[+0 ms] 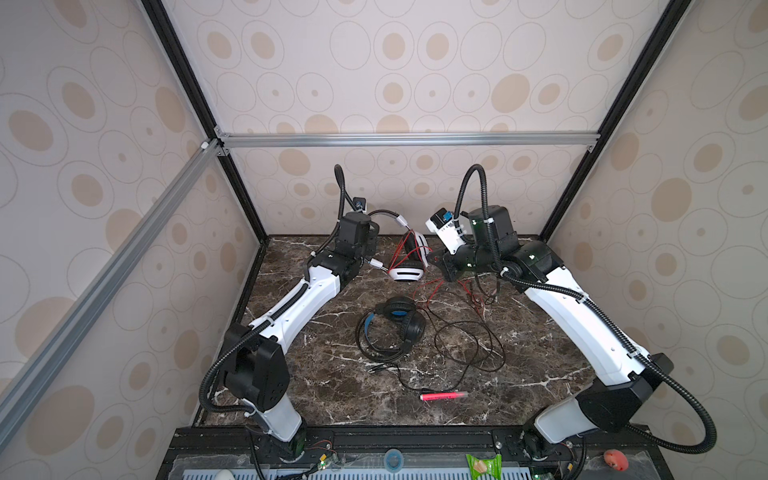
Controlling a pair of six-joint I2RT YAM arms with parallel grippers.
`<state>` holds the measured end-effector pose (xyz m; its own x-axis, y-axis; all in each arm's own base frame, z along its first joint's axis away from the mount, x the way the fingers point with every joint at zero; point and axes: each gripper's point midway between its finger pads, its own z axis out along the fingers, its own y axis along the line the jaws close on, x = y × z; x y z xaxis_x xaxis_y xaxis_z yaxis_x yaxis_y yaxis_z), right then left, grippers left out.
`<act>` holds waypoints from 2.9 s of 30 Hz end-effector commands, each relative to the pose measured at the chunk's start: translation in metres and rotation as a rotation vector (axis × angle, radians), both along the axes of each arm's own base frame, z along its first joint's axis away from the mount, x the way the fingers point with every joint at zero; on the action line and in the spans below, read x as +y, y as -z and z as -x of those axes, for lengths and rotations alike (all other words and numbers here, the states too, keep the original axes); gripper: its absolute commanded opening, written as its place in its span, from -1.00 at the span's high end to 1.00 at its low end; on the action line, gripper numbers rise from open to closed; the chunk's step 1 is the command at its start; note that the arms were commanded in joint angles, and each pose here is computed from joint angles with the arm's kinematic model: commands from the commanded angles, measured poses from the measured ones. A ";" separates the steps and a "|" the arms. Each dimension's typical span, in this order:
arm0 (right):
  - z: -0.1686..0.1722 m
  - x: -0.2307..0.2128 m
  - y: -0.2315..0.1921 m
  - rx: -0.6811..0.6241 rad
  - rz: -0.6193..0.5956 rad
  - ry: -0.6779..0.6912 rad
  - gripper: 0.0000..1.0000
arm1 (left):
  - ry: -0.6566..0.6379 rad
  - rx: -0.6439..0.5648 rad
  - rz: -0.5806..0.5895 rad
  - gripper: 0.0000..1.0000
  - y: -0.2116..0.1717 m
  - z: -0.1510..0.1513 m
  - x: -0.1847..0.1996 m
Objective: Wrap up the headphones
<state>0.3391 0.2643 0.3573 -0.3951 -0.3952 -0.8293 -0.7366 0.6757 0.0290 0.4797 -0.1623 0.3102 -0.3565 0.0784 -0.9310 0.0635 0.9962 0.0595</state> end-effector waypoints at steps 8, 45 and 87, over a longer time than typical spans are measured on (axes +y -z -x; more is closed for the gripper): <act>-0.024 -0.022 -0.002 -0.015 0.111 0.053 1.00 | 0.317 -0.085 0.039 1.00 -0.048 0.034 -0.039; -0.077 -0.072 -0.004 0.050 -0.184 0.202 0.83 | 0.541 -0.116 0.234 1.00 -0.102 0.083 -0.064; -0.072 -0.077 0.002 -0.016 -0.292 0.115 -0.02 | 0.612 -0.276 0.385 1.00 -0.201 0.082 -0.066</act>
<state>0.4190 0.1870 0.3396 -0.4635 -0.0844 -0.8821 -0.6273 0.7343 0.2594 0.4062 -0.2324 0.4521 -0.2156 -0.0469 -0.9754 0.6152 0.7691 -0.1730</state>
